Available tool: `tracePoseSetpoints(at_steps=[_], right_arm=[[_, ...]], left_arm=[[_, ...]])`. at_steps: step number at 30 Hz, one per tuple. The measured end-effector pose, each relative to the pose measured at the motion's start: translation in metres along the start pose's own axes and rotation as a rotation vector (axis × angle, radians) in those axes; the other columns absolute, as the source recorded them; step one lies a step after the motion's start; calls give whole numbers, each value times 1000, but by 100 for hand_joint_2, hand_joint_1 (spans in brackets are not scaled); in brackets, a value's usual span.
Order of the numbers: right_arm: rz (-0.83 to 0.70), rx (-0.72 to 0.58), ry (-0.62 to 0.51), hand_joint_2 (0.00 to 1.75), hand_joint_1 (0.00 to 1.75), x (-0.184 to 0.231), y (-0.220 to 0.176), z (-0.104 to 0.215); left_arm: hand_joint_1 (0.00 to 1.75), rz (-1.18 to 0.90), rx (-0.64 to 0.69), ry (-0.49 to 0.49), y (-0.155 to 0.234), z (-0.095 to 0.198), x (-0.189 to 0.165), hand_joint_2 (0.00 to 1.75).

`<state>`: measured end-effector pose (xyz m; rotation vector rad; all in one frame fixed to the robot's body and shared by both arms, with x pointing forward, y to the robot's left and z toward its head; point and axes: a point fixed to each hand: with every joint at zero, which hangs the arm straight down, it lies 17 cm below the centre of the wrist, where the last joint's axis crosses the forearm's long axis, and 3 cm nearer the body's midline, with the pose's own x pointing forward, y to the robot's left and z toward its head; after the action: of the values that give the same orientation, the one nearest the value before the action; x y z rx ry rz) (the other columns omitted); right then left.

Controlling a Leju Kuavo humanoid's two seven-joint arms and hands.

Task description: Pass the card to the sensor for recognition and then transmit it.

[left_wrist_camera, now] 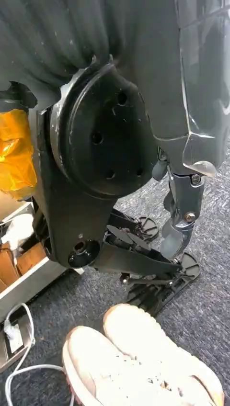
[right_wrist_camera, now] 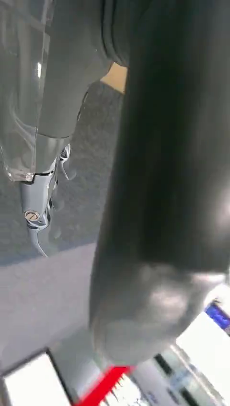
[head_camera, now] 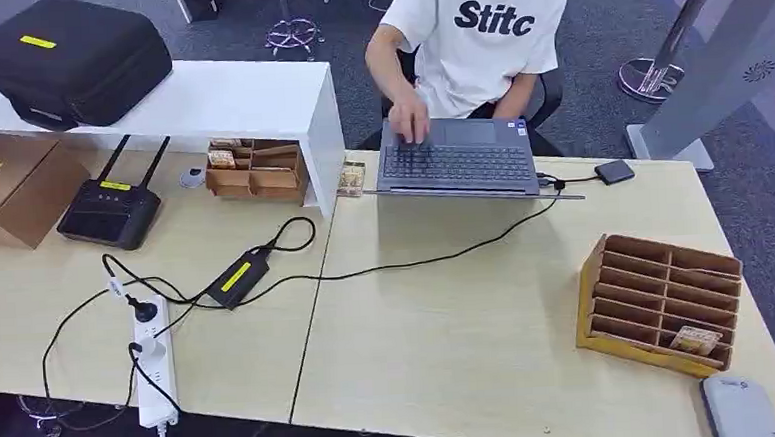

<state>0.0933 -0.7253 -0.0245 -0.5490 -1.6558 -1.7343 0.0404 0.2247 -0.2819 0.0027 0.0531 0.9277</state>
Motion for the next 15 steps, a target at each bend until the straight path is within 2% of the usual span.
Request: tracePoseSetpoints(at_steps=[5, 6, 8, 11, 15], right_arm=[[38, -117, 98, 0, 0, -39, -41, 38], [39, -124, 105, 175, 0, -42, -44, 41], [47, -143, 117, 175, 0, -47, -50, 46], [105, -238, 188, 175, 0, -65, -73, 59], [194, -389, 358, 175, 0, -109, -116, 111]], left_arm=[[0, 4, 0, 2, -1, 0, -1, 175], [0, 5, 0, 2, 0, 0, -1, 175], [0, 5, 0, 2, 0, 0, -1, 175], [0, 5, 2, 2, 0, 0, -1, 175], [0, 5, 0, 4, 0, 0, 0, 175]])
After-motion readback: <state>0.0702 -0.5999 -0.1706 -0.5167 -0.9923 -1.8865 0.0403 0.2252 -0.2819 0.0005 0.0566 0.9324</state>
